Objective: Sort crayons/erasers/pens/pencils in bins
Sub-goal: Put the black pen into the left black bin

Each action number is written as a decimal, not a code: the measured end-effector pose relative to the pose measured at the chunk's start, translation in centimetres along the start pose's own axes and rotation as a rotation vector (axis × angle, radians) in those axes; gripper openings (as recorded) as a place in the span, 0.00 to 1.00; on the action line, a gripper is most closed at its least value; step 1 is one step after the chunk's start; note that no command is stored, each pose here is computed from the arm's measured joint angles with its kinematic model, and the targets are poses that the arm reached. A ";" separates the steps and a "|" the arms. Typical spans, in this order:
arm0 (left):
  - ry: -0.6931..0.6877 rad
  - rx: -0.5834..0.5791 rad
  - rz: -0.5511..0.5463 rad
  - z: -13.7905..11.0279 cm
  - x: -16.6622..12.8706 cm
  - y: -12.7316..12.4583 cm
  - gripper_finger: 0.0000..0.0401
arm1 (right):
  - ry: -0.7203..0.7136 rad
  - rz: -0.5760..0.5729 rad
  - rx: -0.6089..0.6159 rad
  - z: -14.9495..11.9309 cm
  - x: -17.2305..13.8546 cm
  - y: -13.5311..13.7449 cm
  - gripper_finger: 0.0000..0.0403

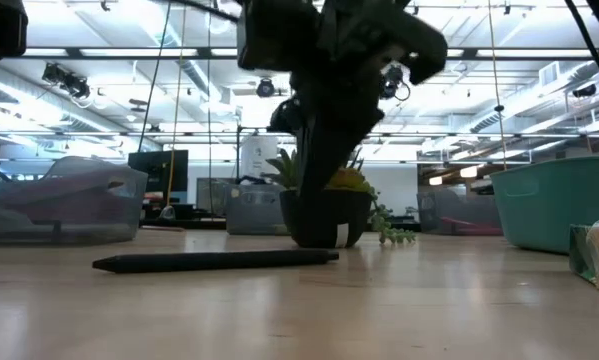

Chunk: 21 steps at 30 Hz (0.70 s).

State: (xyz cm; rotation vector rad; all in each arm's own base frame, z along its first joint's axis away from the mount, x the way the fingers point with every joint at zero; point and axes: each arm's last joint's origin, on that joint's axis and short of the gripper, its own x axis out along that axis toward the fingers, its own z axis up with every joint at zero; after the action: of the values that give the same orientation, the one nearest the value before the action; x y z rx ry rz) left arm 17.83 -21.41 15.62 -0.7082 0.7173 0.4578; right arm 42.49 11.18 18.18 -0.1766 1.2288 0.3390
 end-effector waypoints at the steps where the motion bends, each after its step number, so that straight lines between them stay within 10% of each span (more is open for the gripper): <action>1: -0.002 0.012 0.001 0.1 0.1 0.0 0.07 | 0.002 0.008 -0.001 0.0 0.4 0.0 0.04; 10: -0.012 0.030 0.007 0.7 0.5 -0.1 0.07 | 0.044 0.057 -0.013 -1.5 3.1 1.2 0.21; 21: -0.006 0.018 -0.015 0.7 0.5 -0.4 0.08 | 0.063 0.020 0.026 -2.4 3.8 2.0 0.14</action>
State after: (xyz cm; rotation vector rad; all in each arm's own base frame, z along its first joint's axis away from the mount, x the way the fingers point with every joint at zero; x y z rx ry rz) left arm 18.73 -21.11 15.78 -0.6943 0.7090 0.4391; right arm 40.81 12.88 13.96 -0.1538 1.2972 0.3365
